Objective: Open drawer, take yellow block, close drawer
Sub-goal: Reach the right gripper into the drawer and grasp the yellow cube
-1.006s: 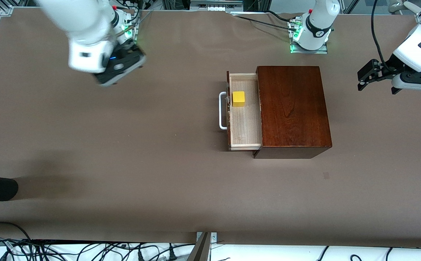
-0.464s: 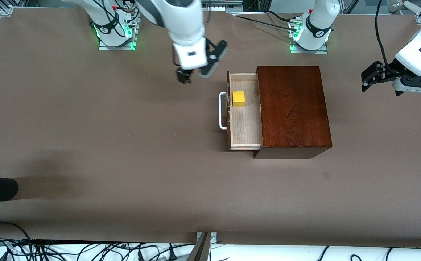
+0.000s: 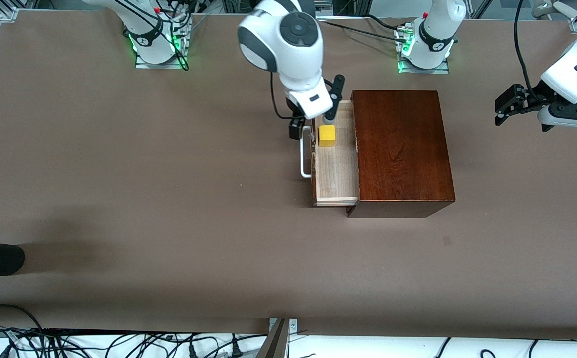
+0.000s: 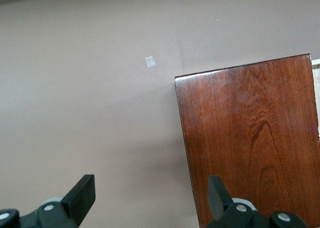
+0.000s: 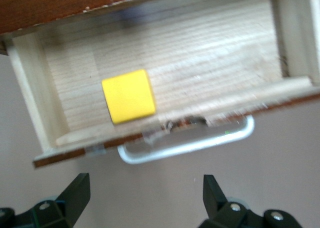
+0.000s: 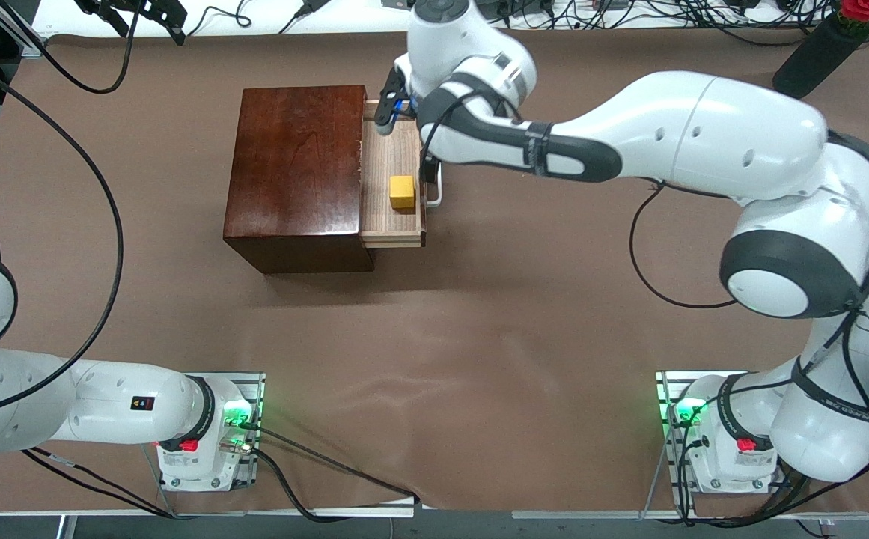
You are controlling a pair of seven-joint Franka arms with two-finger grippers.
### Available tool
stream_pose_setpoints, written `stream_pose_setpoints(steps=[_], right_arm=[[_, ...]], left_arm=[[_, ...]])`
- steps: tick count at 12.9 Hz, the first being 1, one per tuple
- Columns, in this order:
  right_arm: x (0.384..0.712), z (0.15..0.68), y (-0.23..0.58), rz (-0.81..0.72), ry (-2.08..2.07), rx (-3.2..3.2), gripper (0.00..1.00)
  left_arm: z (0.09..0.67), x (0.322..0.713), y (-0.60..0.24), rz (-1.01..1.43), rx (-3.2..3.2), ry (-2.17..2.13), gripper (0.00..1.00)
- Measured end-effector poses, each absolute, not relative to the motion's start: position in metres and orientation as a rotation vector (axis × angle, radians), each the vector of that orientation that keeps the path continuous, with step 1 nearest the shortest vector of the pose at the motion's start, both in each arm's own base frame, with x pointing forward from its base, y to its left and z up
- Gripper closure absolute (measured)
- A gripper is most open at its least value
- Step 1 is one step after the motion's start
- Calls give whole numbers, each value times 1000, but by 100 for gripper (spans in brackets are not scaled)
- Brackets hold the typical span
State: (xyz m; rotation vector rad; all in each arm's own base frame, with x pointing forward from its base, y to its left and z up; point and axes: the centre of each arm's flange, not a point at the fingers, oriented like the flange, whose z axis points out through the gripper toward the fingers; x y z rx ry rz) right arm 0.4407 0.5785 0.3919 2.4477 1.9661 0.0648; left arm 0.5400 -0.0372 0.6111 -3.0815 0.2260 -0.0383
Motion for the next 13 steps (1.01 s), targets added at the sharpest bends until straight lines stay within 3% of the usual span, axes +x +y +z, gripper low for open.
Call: stream_pose_setpoints(steps=[5, 13], right_arm=[[423, 349, 633, 140, 2052, 2333, 0], [424, 346, 642, 166, 2163, 2197, 0]], left_arm=[[610, 539, -35, -24, -3082, 221, 0], [610, 539, -35, -18, -3082, 221, 0]])
